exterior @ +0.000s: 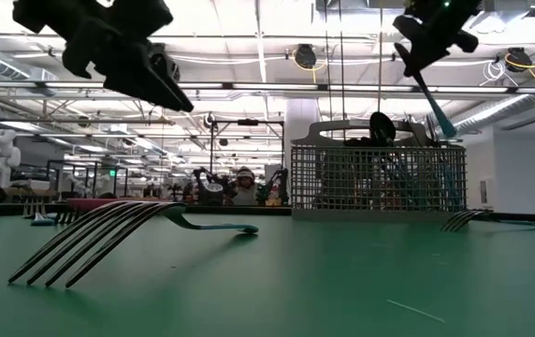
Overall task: Sort silverware
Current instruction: Put the black knife into the cutlery rack with the other black knives
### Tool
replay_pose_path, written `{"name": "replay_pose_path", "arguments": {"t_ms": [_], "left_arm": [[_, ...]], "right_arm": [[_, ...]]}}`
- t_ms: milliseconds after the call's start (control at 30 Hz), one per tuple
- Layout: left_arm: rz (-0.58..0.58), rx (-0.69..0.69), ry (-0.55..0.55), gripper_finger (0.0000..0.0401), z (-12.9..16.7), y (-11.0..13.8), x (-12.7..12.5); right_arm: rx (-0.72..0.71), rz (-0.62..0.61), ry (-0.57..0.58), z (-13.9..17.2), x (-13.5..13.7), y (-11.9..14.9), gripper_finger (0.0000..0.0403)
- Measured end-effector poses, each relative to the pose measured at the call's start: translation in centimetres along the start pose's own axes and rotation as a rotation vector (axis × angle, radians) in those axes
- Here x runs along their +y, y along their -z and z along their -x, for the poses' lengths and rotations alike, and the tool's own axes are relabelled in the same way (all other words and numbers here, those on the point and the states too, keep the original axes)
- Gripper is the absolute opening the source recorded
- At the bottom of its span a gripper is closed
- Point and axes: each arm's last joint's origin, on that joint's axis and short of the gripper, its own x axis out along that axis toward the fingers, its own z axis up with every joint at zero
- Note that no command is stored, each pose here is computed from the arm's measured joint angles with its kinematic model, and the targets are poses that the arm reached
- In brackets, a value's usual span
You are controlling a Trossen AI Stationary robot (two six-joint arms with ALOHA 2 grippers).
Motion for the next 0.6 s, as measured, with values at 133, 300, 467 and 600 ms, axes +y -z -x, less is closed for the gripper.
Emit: {"name": "replay_pose_path", "arguments": {"t_ms": [133,300,467,600], "left_arm": [[0.027,0.008,-0.01,0.0201,0.0,0.1,0.3],[0.05,0.016,-0.008,0.0201,0.0,0.2,0.2],[0.087,0.085,-0.011,0.0201,0.0,0.8,0.2],[0.123,0.197,-0.102,0.0201,0.3,1.9,0.2]], "right_arm": [[-0.073,-0.044,0.034,0.1,-0.4,0.2,0.0],[-0.083,-0.053,0.089,-2.0,-0.5,2.5,0.0],[-0.098,-0.094,0.104,-3.9,-0.5,4.8,0.0],[-0.132,-0.164,0.098,-5.4,-0.1,6.6,0.0]]}}
